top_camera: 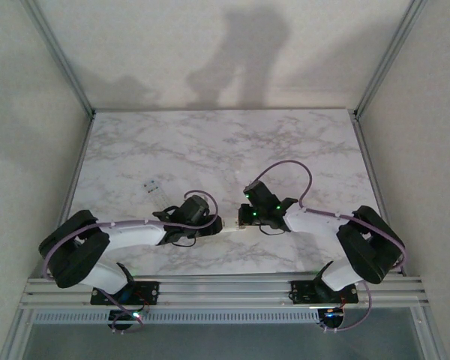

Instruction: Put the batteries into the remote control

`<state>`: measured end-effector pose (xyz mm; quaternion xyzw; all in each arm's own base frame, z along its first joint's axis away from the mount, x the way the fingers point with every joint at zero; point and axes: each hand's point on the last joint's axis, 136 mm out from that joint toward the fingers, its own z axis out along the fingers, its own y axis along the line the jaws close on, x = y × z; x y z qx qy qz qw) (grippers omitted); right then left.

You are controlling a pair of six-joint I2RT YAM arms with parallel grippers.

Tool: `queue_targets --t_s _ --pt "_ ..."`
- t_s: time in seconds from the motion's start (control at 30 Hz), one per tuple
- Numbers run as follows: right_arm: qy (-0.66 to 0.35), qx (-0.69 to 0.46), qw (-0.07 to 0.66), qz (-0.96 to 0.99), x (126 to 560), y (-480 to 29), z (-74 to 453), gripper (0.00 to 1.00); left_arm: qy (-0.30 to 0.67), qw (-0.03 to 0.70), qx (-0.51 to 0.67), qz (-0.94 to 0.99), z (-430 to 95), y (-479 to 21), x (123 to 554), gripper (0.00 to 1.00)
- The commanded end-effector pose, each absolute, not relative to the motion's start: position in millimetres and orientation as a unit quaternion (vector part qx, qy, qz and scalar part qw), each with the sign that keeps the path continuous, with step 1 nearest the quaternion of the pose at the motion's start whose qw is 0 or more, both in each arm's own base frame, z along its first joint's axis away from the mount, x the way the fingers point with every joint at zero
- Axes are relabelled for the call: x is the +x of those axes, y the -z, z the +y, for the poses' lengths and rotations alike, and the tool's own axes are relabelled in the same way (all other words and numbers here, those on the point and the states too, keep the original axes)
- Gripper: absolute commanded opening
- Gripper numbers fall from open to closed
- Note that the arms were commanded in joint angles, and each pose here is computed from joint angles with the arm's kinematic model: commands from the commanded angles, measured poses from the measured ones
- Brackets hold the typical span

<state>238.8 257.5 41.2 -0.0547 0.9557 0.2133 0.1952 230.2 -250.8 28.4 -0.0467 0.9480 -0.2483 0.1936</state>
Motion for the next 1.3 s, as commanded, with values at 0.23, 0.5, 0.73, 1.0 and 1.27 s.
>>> queue_targets --t_s 0.23,0.5,0.73,1.0,1.27 --pt "-0.197 -0.052 0.195 0.959 238 -30 256 0.14 0.267 0.190 -0.037 0.944 -264 -31 234 0.57" --pt "-0.201 -0.054 0.193 0.959 234 -32 255 0.19 0.269 0.189 -0.036 0.944 -266 -31 233 0.56" --pt "-0.196 -0.055 0.204 0.958 236 -45 252 0.24 0.265 0.189 -0.035 0.945 -265 -30 232 0.56" --pt "-0.181 -0.053 0.214 0.959 240 -60 248 0.23 0.272 0.187 -0.031 0.943 -271 -30 233 0.55" --pt "-0.181 -0.057 0.196 0.962 240 -47 253 0.20 0.270 0.186 -0.024 0.944 -276 -28 235 0.54"
